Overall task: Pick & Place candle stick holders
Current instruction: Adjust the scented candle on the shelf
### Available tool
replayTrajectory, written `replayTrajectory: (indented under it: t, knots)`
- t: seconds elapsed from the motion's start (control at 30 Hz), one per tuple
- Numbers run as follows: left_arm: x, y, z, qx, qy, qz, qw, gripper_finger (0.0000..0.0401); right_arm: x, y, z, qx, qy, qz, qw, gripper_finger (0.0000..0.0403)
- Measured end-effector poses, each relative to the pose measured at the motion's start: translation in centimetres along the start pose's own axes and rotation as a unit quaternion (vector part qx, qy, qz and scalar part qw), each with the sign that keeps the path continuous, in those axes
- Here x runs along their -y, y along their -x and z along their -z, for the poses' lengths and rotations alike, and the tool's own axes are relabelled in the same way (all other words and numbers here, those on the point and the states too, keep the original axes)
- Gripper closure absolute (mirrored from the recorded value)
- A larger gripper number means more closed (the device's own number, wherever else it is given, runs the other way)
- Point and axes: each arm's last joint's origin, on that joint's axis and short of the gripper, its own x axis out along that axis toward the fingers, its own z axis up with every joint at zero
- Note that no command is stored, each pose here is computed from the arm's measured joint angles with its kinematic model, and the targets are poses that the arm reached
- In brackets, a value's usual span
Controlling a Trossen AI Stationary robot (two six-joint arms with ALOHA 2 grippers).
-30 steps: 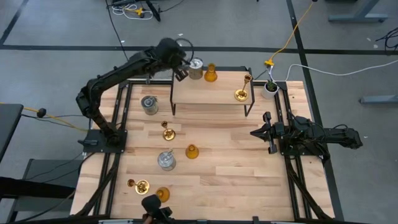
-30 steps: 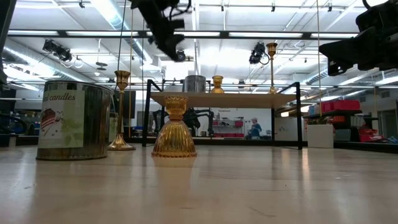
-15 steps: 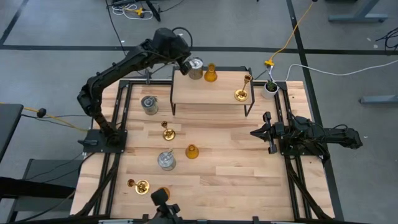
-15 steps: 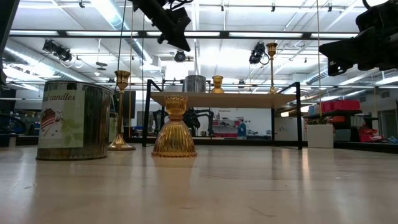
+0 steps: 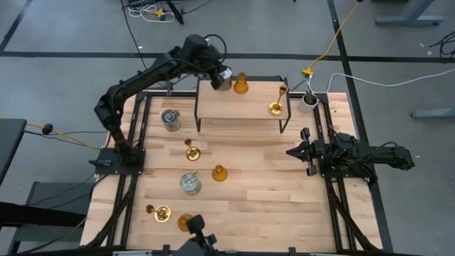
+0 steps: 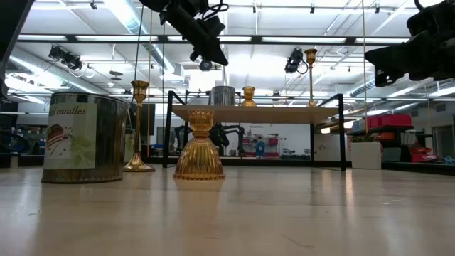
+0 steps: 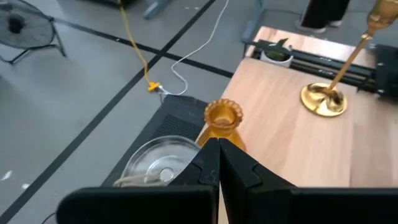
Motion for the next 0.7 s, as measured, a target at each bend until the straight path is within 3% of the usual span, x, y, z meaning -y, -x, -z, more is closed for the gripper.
replayTrajectory:
  t: [0.43, 0.57, 0.7]
  knots:
    - [0.09, -0.47, 0.58, -0.023, -0.011, 0.010, 1.000, 0.0381, 0.00, 0.00, 0.00, 0.000, 0.000, 0.000, 1.000, 0.0381]
    - [0.15, -0.41, 0.87, -0.039, -0.012, 0.012, 0.999, 0.0340, 0.00, 0.00, 0.00, 0.000, 0.000, 0.000, 1.000, 0.0381]
    - [0.08, -0.41, 0.93, -0.043, -0.012, 0.000, 0.999, 0.0268, 0.00, 0.00, 0.00, 0.000, 0.000, 0.000, 1.000, 0.0381]
